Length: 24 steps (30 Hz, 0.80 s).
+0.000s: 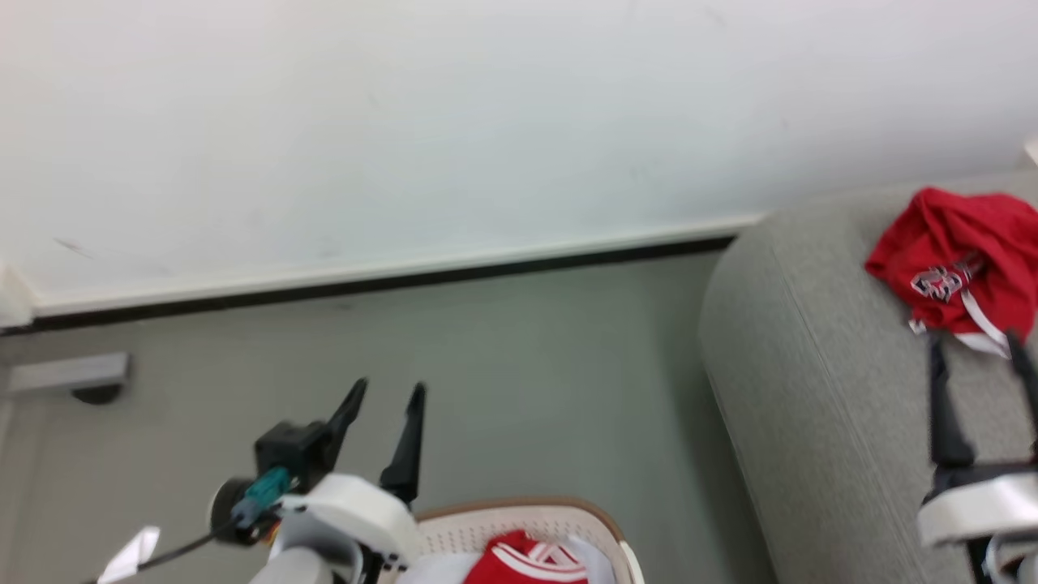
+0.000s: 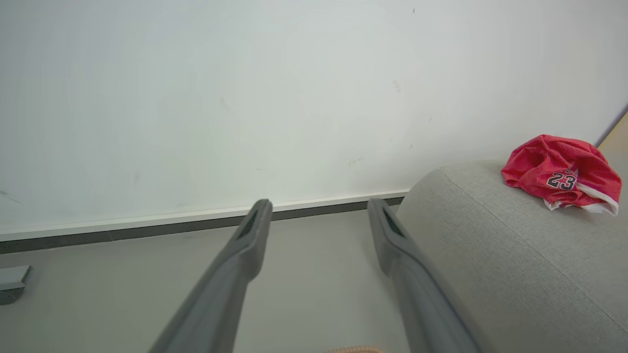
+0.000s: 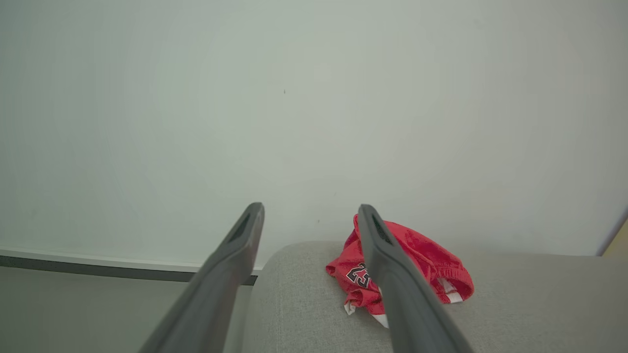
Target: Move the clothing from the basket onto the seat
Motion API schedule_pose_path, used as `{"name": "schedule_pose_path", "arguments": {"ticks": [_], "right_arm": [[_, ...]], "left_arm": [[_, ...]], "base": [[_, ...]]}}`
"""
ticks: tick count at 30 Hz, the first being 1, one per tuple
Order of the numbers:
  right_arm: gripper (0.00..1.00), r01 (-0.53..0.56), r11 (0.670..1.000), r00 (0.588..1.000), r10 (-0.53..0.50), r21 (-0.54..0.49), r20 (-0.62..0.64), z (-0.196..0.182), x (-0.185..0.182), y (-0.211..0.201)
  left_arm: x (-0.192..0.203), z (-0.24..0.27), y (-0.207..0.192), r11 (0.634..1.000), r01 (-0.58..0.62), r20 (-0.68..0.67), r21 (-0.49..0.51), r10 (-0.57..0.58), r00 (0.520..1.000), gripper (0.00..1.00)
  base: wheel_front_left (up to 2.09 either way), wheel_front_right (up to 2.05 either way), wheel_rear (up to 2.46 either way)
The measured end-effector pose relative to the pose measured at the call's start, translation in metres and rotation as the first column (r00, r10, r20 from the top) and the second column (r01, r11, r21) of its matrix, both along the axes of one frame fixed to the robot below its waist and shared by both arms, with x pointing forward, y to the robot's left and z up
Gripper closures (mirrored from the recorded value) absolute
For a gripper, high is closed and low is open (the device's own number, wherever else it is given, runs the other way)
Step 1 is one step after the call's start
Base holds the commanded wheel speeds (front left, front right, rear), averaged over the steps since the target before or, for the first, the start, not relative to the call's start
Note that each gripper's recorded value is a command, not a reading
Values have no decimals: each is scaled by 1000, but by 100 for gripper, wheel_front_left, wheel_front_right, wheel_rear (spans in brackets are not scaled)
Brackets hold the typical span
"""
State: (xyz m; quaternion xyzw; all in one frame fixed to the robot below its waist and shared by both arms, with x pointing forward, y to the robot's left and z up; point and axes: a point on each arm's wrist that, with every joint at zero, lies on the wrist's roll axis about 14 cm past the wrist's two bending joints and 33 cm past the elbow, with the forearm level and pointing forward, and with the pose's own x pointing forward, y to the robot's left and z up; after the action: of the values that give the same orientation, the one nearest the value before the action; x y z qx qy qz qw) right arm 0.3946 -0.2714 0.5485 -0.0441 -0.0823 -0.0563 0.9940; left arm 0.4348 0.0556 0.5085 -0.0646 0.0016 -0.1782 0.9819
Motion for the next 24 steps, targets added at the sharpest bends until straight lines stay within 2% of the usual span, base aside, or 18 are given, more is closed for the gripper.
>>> {"name": "schedule_pose_path", "arguments": {"ticks": [8, 13, 24], "right_arm": [[0, -109, 990, 993, 112, 92, -26, -22, -25, 56], [0, -139, 981, 987, 148, 133, -59, -37, -37, 74], [0, -122, 977, 986, 139, 175, -87, -50, -52, 75]], "left_arm": [[-29, 9, 59, 985, -171, 39, 5, 170, 985, 0], [-43, 3, 83, 968, -252, 27, -3, 252, 967, 0], [-58, -8, 100, 948, -317, 2, -25, 317, 948, 0]], "base": [[0, 0, 0], [0, 0, 0], [0, 0, 0]]}}
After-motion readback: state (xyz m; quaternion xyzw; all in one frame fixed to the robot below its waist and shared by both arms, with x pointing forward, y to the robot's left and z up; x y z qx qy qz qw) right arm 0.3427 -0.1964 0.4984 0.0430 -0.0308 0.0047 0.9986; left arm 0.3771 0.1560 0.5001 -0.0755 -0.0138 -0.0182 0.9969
